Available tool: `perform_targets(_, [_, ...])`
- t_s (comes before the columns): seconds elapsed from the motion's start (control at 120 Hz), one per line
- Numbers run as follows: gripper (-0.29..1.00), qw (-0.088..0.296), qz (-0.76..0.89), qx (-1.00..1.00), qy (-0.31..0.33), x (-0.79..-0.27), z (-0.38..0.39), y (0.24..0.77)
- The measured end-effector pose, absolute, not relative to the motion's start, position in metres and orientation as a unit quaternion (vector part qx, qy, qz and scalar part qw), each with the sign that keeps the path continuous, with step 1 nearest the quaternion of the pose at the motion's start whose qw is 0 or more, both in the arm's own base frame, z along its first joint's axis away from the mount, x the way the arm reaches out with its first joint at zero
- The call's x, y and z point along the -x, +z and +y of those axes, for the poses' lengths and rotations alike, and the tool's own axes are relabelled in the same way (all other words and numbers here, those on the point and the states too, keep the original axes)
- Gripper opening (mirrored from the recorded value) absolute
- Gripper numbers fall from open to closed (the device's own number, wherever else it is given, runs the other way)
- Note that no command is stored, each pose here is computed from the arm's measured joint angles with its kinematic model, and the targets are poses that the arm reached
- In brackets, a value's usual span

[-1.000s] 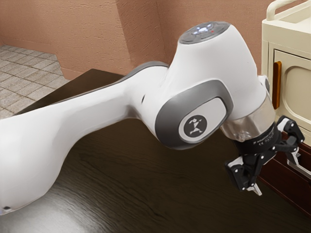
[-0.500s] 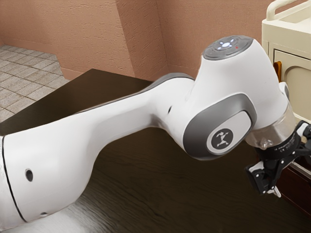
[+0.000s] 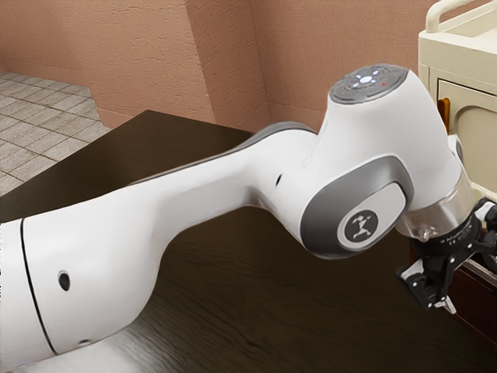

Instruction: Pull the drawer handle with one arm to open the drawer

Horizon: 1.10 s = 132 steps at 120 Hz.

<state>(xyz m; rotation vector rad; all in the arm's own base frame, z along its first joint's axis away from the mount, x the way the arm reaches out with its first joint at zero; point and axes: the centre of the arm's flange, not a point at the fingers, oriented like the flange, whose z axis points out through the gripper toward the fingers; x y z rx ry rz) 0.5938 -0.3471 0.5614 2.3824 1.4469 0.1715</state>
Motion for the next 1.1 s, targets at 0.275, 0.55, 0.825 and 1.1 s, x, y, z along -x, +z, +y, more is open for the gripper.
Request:
perform_targets(0.275, [0.44, 0.18, 0.51, -0.839, 0.063, -0.603, -0.351, 0.555])
perform_targets(0.55, [0.31, 0.181, 0.514, -0.837, 0.048, -0.599, -0.349, 0.549])
perform_targets(0.825, [0.25, 0.172, 0.516, -0.838, 0.035, -0.576, -0.331, 0.55])
perform_targets(1.1, [0.24, 0.165, 0.509, -0.844, 0.038, -0.56, -0.326, 0.553])
